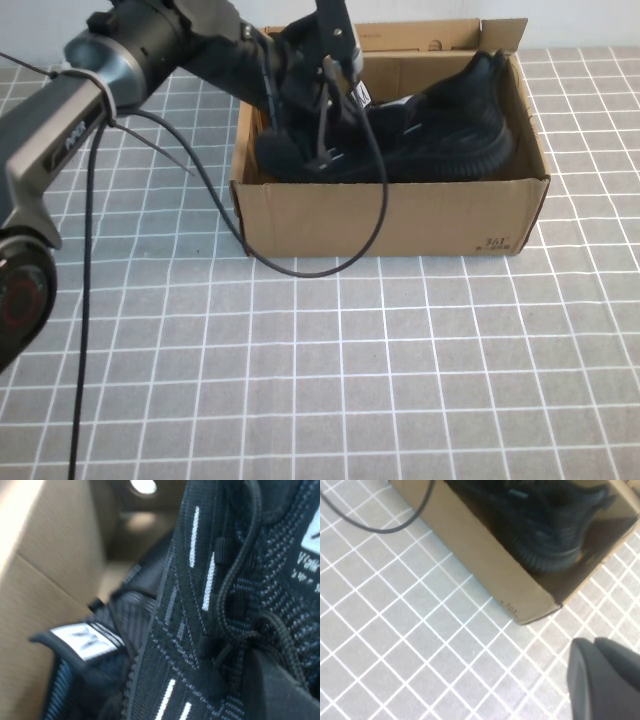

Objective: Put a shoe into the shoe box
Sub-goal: Place the shoe in the shoe box

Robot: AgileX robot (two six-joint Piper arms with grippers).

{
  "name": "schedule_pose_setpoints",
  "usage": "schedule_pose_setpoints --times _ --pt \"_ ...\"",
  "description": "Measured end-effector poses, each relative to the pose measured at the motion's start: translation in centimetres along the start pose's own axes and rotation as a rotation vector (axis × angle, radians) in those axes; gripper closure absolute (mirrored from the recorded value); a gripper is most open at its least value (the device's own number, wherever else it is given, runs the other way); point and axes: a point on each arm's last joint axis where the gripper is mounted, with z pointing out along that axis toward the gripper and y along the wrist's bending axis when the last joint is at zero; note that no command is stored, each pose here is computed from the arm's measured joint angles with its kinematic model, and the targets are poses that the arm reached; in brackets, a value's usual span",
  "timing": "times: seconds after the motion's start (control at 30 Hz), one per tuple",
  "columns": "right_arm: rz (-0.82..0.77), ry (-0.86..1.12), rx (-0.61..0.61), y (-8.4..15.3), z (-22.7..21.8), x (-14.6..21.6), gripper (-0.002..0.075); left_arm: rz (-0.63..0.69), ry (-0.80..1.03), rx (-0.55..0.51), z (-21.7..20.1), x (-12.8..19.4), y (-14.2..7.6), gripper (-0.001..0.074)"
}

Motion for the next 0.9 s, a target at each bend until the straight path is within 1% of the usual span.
schedule_pose_setpoints --times 0.13,0.6,0.9 --pt "0.0 -0.023 0.01 -0.1 0.0 -0.2 0.0742 0.023 0.01 0.049 -0.3 0.5 -0.2 0.071" --pt "0.001 -0.032 0.012 -0.1 0.0 -0.3 0.0742 0.018 -0.005 0.055 0.5 0.8 -0.2 0.0711" --pt "0.006 -0.038 0.0 0.0 0.0 -0.3 0.0742 0.067 -0.001 0.077 1.9 0.9 -0.6 0.0711"
